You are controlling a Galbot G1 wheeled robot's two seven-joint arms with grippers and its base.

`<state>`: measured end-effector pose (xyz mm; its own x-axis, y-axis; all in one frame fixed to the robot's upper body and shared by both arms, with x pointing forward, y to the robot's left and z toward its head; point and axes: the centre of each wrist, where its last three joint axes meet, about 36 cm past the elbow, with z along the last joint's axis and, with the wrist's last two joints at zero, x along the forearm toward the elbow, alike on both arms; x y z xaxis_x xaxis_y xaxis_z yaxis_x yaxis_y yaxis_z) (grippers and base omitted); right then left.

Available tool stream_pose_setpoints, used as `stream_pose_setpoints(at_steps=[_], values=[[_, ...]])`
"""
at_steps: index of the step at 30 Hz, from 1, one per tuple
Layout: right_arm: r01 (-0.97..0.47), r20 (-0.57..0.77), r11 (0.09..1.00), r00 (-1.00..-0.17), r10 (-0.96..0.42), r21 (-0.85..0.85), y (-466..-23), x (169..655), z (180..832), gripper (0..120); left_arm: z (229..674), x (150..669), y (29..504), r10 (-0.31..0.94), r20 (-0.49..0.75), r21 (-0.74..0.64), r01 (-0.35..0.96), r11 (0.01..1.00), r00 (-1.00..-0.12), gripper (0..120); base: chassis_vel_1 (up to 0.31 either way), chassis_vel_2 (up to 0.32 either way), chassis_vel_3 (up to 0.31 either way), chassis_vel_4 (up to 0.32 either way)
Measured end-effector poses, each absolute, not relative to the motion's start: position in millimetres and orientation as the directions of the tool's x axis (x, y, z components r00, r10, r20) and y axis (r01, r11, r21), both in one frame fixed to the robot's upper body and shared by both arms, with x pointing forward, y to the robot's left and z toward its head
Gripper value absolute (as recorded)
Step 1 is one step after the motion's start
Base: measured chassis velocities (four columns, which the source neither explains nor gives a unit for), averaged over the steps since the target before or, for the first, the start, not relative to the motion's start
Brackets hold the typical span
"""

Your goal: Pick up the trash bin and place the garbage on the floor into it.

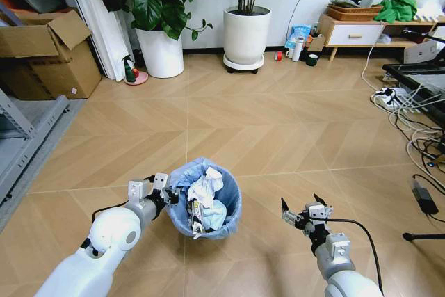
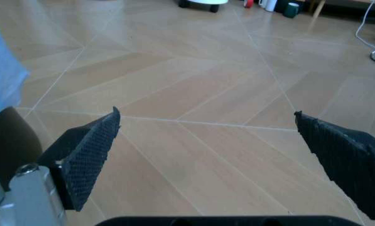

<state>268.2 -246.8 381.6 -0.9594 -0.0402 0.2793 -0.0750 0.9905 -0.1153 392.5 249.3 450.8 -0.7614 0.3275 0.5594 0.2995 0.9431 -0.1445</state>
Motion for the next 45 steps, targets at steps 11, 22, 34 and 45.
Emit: stream_pose_setpoints(at_steps=[11,22,34,45], values=[[-0.059,0.261,0.994,-0.965,-0.032,-0.097,-250,268,384,100,450,389,250,0.325,0.560,-0.144,0.297,0.944,-0.762,2,0.074,-0.069,-0.067,0.065],[-0.054,0.268,0.994,-0.963,-0.028,-0.092,-247,267,381,100,447,385,249,0.322,0.567,-0.143,0.295,0.945,-0.758,2,-0.007,-0.009,0.009,0.009],[-0.049,0.265,0.994,-0.964,-0.023,-0.095,-247,268,374,100,444,385,246,0.315,0.565,-0.157,0.275,0.948,-0.763,2,-0.050,-0.059,0.048,0.052],[-0.029,0.254,0.995,-0.967,-0.003,-0.099,-250,273,368,100,435,389,262,0.048,0.558,-0.129,-0.029,0.991,-0.829,2,0.000,0.000,0.000,0.000]])
